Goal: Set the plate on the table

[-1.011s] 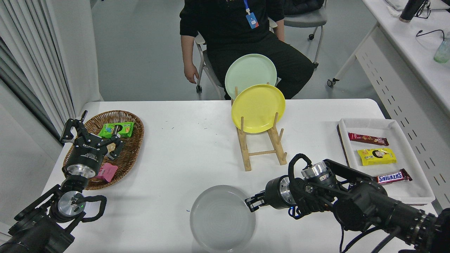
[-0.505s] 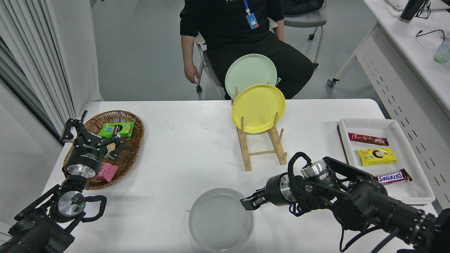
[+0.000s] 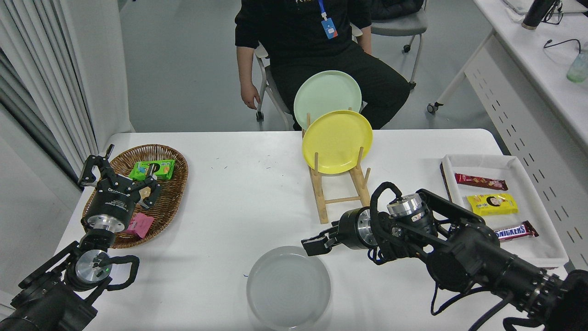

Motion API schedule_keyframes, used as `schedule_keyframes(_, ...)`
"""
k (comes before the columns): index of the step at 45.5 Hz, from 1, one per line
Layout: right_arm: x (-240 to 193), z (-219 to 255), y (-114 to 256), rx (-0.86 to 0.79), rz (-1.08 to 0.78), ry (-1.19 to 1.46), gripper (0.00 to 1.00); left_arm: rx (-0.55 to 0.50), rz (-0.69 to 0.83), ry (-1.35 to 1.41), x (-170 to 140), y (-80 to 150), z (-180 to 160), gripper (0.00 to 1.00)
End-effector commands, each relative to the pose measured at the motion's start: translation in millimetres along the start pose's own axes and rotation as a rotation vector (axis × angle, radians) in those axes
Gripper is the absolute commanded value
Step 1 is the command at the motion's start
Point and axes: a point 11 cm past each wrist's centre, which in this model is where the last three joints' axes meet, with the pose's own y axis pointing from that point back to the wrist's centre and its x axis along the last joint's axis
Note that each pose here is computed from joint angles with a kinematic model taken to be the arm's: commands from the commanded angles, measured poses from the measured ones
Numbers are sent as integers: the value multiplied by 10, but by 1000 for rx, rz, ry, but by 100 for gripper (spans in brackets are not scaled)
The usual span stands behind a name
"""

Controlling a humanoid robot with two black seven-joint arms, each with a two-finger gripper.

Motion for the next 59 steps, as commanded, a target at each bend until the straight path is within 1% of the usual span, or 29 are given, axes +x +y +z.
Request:
schedule_keyframes(1, -199, -14, -1, 95, -142, 156, 100, 0, 0, 0, -1, -2, 1, 98)
schedule_keyframes(9, -526, 67, 66, 144, -417, 355, 100, 0, -1, -1, -2, -2, 0, 98)
schedule_keyframes(13, -693, 102, 147, 198, -563, 545, 100, 0, 0, 0, -1, -2, 1, 98)
schedule_keyframes(17, -769, 133, 196, 256, -649, 751, 100, 0, 0, 0, -1, -2, 1, 98)
schedule_keyframes(21, -792, 83, 212, 310, -674, 883, 100, 0, -1, 1, -4, -2, -5, 98)
schedule_keyframes(26, -817, 43, 245, 343, -699, 970, 100, 0, -1, 1, -4, -2, -5, 98)
schedule_keyframes(29, -807, 7, 266, 355, -716, 1005, 100, 0, 0, 0, -1, -2, 1, 98)
schedule_keyframes(39, -791, -356, 449, 449, -719, 1064, 100, 0, 0, 0, -1, -2, 1, 98)
schedule_keyframes(46, -826, -731, 695, 569, -705, 1068, 100, 0, -1, 1, -4, -2, -5, 98)
schedule_keyframes(53, -849, -1002, 917, 646, -716, 1030, 100, 0, 0, 0, -1, -2, 1, 98)
schedule_keyframes(59, -755, -1340, 1034, 720, -669, 982, 100, 0, -1, 1, -4, -2, -5, 98)
